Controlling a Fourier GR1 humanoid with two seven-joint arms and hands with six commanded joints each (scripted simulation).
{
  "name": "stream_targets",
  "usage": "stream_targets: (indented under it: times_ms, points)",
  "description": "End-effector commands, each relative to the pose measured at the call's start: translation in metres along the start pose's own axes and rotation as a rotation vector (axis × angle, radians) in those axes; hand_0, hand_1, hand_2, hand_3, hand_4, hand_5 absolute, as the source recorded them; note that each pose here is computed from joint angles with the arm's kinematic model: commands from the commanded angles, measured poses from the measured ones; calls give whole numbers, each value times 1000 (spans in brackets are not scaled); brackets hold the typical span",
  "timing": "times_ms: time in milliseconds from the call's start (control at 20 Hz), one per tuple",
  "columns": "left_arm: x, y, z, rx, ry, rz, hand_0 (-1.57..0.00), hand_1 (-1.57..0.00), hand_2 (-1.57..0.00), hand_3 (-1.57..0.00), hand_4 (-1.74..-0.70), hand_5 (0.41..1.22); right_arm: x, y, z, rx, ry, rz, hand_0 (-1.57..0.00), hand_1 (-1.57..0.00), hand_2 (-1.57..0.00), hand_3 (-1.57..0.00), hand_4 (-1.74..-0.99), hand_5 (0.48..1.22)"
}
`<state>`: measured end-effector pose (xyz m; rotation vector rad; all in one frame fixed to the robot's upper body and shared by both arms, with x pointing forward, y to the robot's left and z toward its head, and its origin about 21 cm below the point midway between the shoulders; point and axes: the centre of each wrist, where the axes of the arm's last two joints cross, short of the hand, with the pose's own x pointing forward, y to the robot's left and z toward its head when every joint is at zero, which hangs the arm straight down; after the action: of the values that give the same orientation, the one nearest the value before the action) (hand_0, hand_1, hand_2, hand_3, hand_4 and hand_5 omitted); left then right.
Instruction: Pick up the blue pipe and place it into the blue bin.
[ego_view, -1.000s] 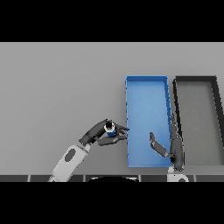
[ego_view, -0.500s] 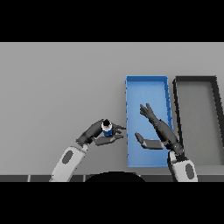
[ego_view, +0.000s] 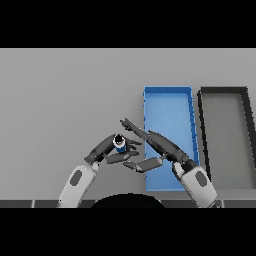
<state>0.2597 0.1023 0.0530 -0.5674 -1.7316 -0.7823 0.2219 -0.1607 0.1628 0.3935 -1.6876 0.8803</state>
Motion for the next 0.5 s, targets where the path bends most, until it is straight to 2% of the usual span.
stream_targets:
  times_ms: [0,100,350,450]
  points:
    - [0,0,-1,-5,-3,5,-1571,-1571,-1571,-1571,-1464,1221,5,-1,-5,22,-34,16,1,0,-46,1,-1268,555]
    - [-3,1,2,-19,0,27,-1571,-1571,-1571,-1571,-1465,1221,17,4,-18,68,-71,46,1,-2,-52,1,-1242,551]
    - [-5,0,8,-14,12,31,-1571,-1571,-1571,-1571,-1469,1221,28,1,-44,121,-28,93,-23,-32,-83,1,-1186,521]
    - [-4,1,8,-11,18,15,-1571,-1571,-1571,-1571,-1467,1221,27,1,-56,145,-15,99,-34,-55,-110,-7,-1192,507]
